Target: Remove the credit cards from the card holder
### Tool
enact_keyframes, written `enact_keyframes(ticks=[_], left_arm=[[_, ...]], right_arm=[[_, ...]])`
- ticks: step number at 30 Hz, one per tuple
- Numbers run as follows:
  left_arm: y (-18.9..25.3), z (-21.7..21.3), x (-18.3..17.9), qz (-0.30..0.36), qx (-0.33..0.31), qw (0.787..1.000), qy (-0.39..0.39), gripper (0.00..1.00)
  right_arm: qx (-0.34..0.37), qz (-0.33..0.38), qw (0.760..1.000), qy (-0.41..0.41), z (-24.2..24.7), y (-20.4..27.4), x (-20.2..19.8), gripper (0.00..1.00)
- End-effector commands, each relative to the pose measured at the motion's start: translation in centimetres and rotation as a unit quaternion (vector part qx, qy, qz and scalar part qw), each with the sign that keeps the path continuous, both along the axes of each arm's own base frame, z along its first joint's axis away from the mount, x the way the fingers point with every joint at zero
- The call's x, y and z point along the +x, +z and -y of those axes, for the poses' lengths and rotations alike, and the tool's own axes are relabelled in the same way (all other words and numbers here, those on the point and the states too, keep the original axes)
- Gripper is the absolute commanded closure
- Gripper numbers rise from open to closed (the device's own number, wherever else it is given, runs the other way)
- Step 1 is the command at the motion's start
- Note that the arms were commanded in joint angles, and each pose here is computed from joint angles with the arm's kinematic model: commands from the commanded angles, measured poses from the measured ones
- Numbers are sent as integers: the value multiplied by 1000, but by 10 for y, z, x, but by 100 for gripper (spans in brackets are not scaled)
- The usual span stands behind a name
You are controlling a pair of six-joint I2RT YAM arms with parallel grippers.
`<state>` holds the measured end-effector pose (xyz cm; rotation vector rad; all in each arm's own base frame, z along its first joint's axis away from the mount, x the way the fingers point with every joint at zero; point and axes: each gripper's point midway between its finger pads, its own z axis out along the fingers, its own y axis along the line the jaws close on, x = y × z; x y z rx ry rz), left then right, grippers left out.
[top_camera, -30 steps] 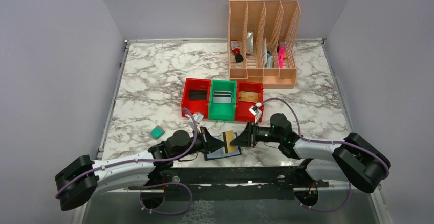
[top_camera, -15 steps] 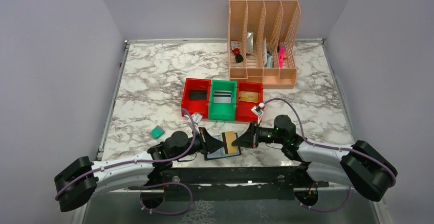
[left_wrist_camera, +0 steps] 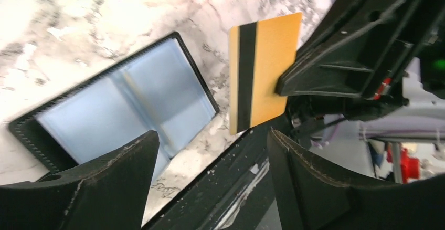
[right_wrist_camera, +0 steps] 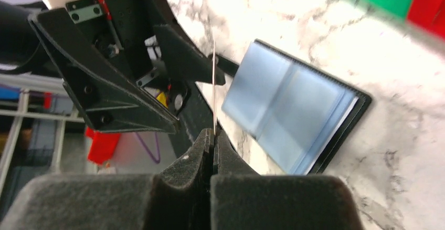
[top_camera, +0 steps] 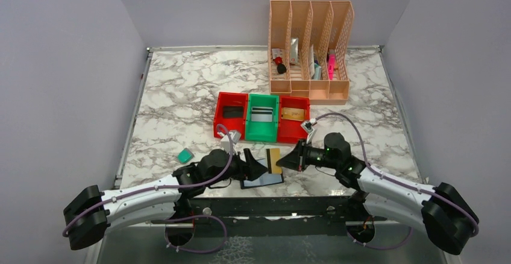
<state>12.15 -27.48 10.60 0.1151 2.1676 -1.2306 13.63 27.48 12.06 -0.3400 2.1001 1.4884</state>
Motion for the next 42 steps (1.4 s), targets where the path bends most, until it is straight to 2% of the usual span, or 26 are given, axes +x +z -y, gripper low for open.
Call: enact_keyframes(ticks=[1, 5, 9, 13, 16, 22, 29, 35, 42], left_arm=[[-12, -30, 17, 13, 127, 991, 48, 19], [-4, -41, 22, 23, 163, 985, 61, 15], [-2, -49, 26, 31, 184, 980, 74, 12], [-4, -57, 28, 31, 196, 976, 87, 2], [-6, -62, 29, 33, 201, 974, 95, 1], [-6, -67, 28, 36, 193, 975, 100, 1], [-9, -67, 28, 41, 196, 975, 97, 1], [-9, -65, 28, 42, 200, 975, 92, 1], [2, -64, 26, 55, 193, 977, 79, 1]], right_arm=[[-79, 64, 991, -93, 21, 8, 37, 99], [-147, 134, 963, -182, 50, 26, 72, 99], [-224, 197, 922, -248, 76, 40, 105, 99], [-313, 242, 882, -256, 89, 40, 132, 99], [-376, 265, 850, -257, 96, 36, 151, 99], [-405, 355, 819, -197, 85, 41, 166, 99], [-473, 457, 744, -122, 90, 31, 178, 99], [-537, 474, 697, -40, 89, 5, 188, 99], [-575, 501, 646, -7, 89, -6, 204, 99]])
